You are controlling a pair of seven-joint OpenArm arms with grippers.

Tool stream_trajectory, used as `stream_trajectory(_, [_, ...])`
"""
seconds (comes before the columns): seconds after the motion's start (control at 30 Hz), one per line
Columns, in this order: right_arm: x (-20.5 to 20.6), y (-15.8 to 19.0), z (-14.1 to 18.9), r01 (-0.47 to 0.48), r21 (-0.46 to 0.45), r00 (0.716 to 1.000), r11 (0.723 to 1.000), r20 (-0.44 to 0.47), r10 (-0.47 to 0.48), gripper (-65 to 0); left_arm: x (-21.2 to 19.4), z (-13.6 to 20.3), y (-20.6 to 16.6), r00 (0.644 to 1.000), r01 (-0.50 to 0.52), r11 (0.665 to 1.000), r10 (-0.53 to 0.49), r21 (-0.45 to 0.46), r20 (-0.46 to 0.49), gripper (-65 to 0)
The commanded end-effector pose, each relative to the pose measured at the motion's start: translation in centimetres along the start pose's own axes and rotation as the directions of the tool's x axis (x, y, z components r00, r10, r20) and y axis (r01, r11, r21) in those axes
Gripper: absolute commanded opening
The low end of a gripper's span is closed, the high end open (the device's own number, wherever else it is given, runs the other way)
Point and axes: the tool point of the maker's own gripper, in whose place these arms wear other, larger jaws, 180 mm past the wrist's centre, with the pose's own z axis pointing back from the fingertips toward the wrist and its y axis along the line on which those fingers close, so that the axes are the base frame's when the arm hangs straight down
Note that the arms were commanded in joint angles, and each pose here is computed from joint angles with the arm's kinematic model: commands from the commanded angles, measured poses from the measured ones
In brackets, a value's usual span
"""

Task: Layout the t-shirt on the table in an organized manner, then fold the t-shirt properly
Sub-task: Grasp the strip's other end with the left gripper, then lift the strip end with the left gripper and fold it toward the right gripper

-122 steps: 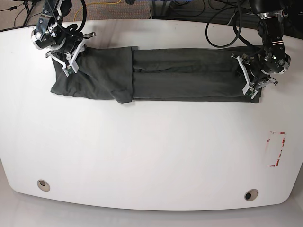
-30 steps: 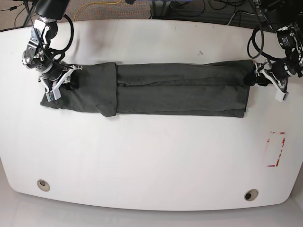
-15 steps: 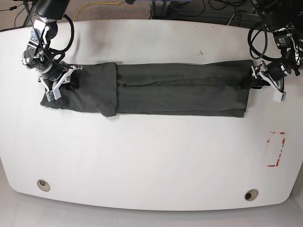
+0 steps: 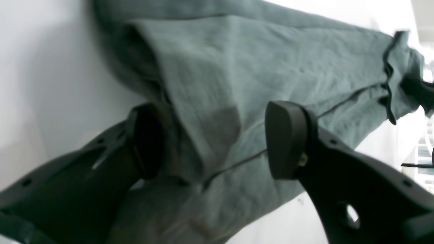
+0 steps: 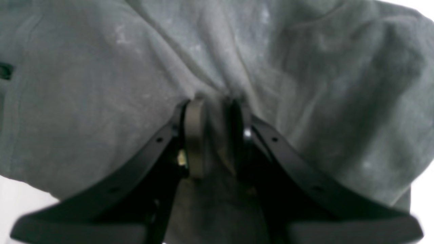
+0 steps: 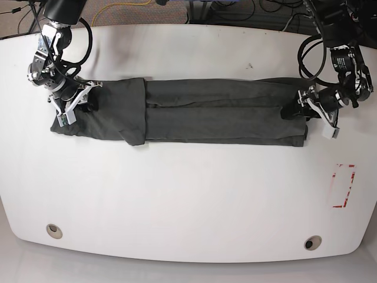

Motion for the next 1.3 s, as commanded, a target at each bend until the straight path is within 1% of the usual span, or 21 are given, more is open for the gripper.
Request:
stream_trajectory(0.0, [-0.7, -0.5, 0.3, -0.018, -0.017, 0.999, 1.0, -0.046, 0.018, -52.0, 0.4, 0.3, 0.2, 1.0, 0.019, 1.0, -0.019, 0.012, -0.009, -25.8])
stream_trajectory(0.03, [-0.7, -0.5, 0.3, -0.018, -0.017, 0.999, 1.0, -0.046, 0.018, -52.0, 0.3, 0.1, 0.1, 1.0, 0.023, 1.0, -0.023, 0.01, -0.014, -27.8])
stream_trajectory(0.13, [-0.7, -0.5, 0.2, -0.017, -0.015, 0.999, 1.0, -0.044, 0.016, -52.0, -0.1, -0.5, -0.5, 0.999, 0.027, 1.0, -0.027, -0.006, -0.026, -41.0])
stream_trajectory(0.17, [-0.7, -0.5, 0.2, -0.016, -0.015, 0.999, 1.0, -0.045, 0.015, -52.0, -0.1, -0.6, -0.6, 0.999, 0.024, 1.0, -0.024, -0.01, -0.025, -46.8])
stream_trajectory(0.23, [-0.7, -0.5, 0.2, -0.016, -0.015, 0.999, 1.0, -0.045, 0.015, -52.0, -0.1, -0.7, -0.8, 0.999, 0.029, 0.999, -0.029, -0.014, -0.024, -54.2])
stream_trajectory(0.3, [-0.7, -0.5, 0.2, -0.016, -0.015, 0.999, 1.0, -0.045, 0.015, -52.0, 0.0, -0.7, -0.9, 0.999, 0.032, 0.999, -0.032, -0.014, -0.023, -56.9])
stream_trajectory(0.4, [-0.7, -0.5, 0.2, -0.016, -0.015, 0.999, 1.0, -0.045, 0.015, -52.0, 1.0, -0.4, -1.4, 0.998, 0.069, 0.998, -0.069, -0.01, -0.003, -57.2])
stream_trajectory(0.53, [-0.7, -0.5, 0.3, -0.014, -0.015, 0.999, 1.0, -0.043, 0.013, -52.0, 2.9, 0.5, -2.5, 0.986, 0.165, 0.986, -0.166, 0.015, 0.026, -57.5])
stream_trajectory(0.6, [-0.7, -0.5, 0.3, -0.014, -0.015, 0.999, 1.0, -0.043, 0.013, -52.0, 4.1, 1.0, -3.6, 0.972, 0.231, 0.972, -0.232, 0.027, 0.045, -57.5])
stream_trajectory(0.7, [-0.7, -0.5, 0.3, -0.014, -0.015, 0.999, 1.0, -0.043, 0.013, -52.0, 4.5, 1.0, -5.6, 0.95, 0.308, 0.951, -0.308, 0.007, 0.046, -57.5])
stream_trajectory(0.8, [-0.7, -0.5, 0.3, -0.014, -0.015, 0.999, 1.0, -0.043, 0.013, -52.0, 5.0, 0.7, -8.1, 0.919, 0.392, 0.92, -0.391, -0.02, 0.049, -57.5])
stream_trajectory(0.9, [-0.7, -0.5, 0.3, -0.014, -0.015, 0.999, 1.0, -0.043, 0.013, -52.0, 4.9, 0.1, -10.7, 0.883, 0.469, 0.881, -0.467, -0.061, 0.045, -57.5])
stream_trajectory(1.03, [-0.7, -0.5, 0.3, -0.014, -0.015, 0.999, 1.0, -0.043, 0.013, -52.0, 3.8, -1.2, -15.0, 0.823, 0.565, 0.811, -0.567, -0.154, 0.038, -57.5])
stream_trajectory(1.1, [-0.6, -0.5, 0.2, -0.014, -0.015, 0.999, 1.0, -0.042, 0.014, -52.0, 3.1, -1.9, -16.9, 0.805, 0.588, 0.785, -0.591, -0.196, 0.046, -57.5])
stream_trajectory(1.17, [-0.7, -0.5, 0.2, -0.013, -0.015, 0.999, 1.0, -0.043, 0.013, -52.0, 2.6, -2.6, -18.5, 0.798, 0.595, 0.769, -0.6, -0.232, 0.057, -57.5])
stream_trajectory(1.27, [-0.7, -0.5, 0.2, -0.013, -0.015, 0.999, 1.0, -0.043, 0.013, -52.0, 2.2, -3.4, -19.9, 0.798, 0.594, 0.764, -0.598, -0.254, 0.067, -57.2])
